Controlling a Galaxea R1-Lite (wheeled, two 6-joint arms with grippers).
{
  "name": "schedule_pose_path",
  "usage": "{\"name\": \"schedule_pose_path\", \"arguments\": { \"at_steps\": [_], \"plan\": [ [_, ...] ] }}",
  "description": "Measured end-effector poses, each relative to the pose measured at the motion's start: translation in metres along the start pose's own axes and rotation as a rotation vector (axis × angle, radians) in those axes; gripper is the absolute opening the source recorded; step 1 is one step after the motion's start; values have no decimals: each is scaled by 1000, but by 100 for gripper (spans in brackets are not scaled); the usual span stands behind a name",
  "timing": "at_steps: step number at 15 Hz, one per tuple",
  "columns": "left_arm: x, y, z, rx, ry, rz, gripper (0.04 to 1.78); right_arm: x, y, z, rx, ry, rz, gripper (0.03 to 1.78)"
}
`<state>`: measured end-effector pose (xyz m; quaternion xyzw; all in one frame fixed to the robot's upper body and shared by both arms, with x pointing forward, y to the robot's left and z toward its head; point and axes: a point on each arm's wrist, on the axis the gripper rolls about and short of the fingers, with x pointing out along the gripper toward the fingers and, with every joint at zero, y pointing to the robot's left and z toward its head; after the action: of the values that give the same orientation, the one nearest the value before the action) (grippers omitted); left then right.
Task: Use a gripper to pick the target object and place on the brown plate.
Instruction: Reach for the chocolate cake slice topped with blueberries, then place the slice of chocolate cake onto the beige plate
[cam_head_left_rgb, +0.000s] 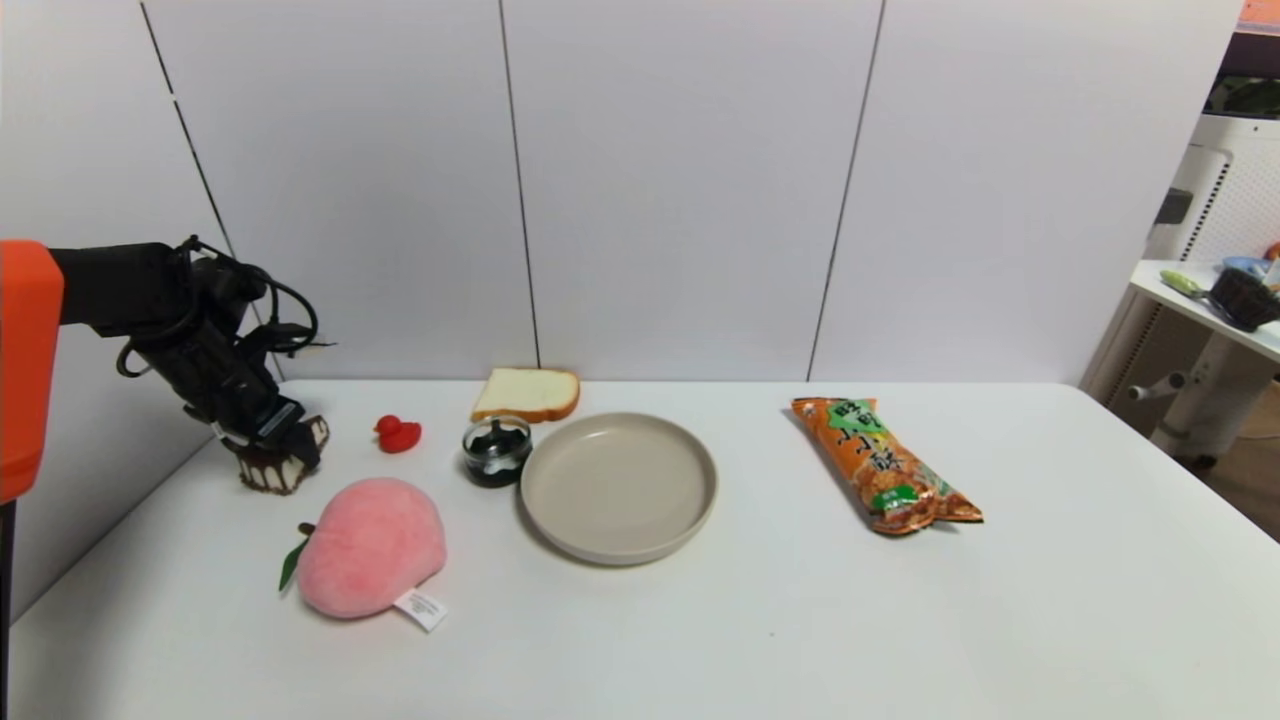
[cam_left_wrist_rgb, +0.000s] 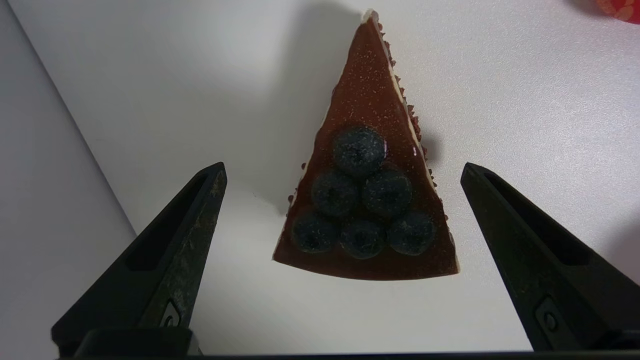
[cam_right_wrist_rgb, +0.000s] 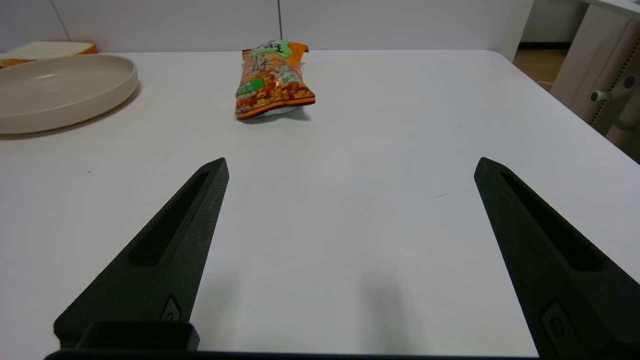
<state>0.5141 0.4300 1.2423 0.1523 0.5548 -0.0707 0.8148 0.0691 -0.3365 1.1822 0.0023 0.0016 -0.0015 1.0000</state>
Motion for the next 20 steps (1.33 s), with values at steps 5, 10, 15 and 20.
{"name": "schedule_pose_path", "arguments": {
  "at_steps": [5,10,15,20],
  "plan": [
    [6,0,-1,1,17,-12,101,0,0,0,0,0,0,170],
    [3,-4,0,10,8,-32,84,0,0,0,0,0,0,170],
    [-29,-16,8,32,-73,-35,84,0,0,0,0,0,0,170],
    [-86,-74,33,98,-234,-94,84,0,0,0,0,0,0,170]
  ]
}}
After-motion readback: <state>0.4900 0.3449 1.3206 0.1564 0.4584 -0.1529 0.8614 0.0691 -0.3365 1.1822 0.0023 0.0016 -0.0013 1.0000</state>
